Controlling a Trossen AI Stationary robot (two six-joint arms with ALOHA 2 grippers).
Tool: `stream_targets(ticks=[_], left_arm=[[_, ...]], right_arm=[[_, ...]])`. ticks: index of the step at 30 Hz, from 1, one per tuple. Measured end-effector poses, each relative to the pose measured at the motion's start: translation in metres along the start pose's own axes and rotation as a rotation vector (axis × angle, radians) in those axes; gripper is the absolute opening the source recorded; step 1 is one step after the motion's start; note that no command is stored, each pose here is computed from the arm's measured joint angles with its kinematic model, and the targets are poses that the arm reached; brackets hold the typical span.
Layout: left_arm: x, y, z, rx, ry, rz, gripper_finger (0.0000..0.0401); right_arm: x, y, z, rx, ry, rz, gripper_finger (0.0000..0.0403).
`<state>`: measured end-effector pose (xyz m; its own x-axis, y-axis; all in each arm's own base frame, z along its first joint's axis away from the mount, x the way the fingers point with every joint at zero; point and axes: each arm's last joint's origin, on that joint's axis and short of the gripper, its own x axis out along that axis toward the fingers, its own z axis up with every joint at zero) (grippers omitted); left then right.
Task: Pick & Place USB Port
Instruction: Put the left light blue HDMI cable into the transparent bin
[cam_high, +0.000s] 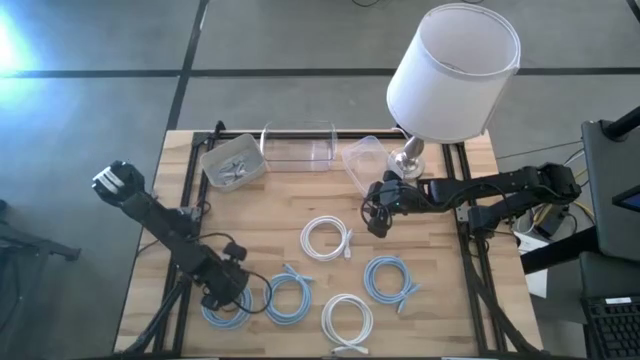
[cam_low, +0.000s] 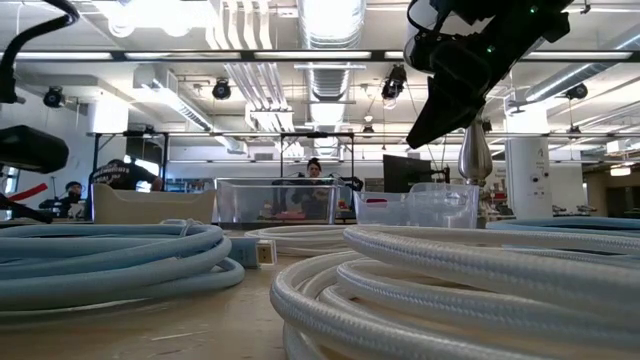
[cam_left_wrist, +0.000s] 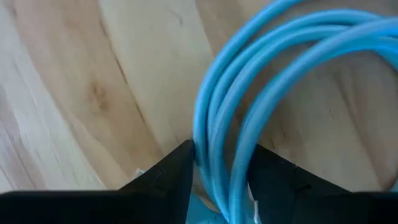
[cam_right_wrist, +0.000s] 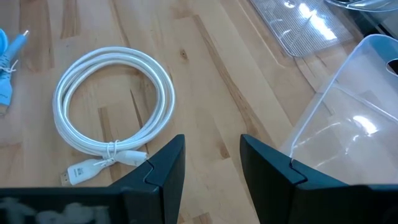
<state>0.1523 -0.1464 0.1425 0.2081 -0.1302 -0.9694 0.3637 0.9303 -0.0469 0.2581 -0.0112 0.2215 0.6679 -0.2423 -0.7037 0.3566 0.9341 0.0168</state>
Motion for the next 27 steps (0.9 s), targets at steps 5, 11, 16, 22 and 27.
stream_targets(ticks=[5, 11, 16, 22, 27], left_arm=[[0.005, 0.0, 0.0, 0.084, 0.016, 0.005, 0.0136], [0.004, -0.001, 0.001, 0.126, 0.004, -0.007, 0.0066], [-0.004, 0.001, 0.006, 0.13, -0.043, 0.025, 0.0041], [-0.026, 0.009, 0.031, 0.114, -0.21, 0.258, 0.0051], [-0.048, 0.024, 0.054, 0.145, -0.297, 0.451, 0.0061]], right_arm=[[0.0, 0.0, 0.0, 0.001, 0.0, 0.0, 0.015], [0.0, 0.0, 0.0, 0.002, 0.0, 0.0, 0.015], [0.0, 0.0, 0.0, 0.002, 0.0, 0.0, 0.015], [0.0, 0.0, 0.001, 0.003, -0.007, 0.002, 0.015], [0.0, 0.001, 0.003, 0.001, -0.026, 0.006, 0.015]])
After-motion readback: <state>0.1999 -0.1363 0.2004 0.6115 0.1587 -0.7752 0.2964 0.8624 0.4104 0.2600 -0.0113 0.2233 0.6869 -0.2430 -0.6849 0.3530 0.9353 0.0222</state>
